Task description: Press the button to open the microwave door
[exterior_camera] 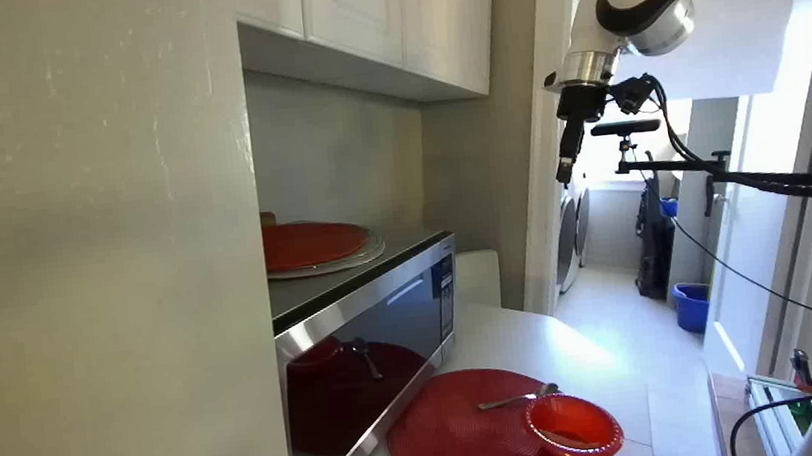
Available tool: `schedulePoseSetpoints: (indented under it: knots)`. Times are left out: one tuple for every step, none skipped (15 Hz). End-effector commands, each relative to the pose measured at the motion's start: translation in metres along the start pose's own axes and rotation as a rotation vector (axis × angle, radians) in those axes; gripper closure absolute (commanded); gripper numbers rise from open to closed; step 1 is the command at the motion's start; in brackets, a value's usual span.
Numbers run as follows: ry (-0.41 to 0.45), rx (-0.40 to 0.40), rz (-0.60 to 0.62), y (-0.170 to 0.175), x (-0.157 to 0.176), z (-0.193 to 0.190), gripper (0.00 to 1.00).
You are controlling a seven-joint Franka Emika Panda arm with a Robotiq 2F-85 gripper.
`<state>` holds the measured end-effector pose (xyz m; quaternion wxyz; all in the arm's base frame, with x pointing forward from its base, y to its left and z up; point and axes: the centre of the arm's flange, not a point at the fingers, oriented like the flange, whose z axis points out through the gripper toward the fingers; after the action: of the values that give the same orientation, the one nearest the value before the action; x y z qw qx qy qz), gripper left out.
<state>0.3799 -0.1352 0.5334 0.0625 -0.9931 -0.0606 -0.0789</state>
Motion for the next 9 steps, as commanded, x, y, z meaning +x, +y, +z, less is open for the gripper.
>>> schedulePoseSetpoints:
  knots:
    - [0.0, 0.0, 0.0, 0.0, 0.0, 0.0, 0.0]
    - [0.0, 0.0, 0.0, 0.0, 0.0, 0.0, 0.0]
    - [0.0, 0.0, 0.0, 0.0, 0.0, 0.0, 0.0]
    - [0.0, 0.0, 0.0, 0.0, 0.0, 0.0, 0.0]
    - [0.0, 0.0, 0.0, 0.0, 0.0, 0.0, 0.0]
    - [0.0, 0.0, 0.0, 0.0, 0.0, 0.0, 0.0]
    - [0.0, 0.0, 0.0, 0.0, 0.0, 0.0, 0.0]
    - [0.0, 0.0, 0.0, 0.0, 0.0, 0.0, 0.0]
    - [0.013, -0.009, -0.026, -0.0052, -0.0045, -0.001, 0.0]
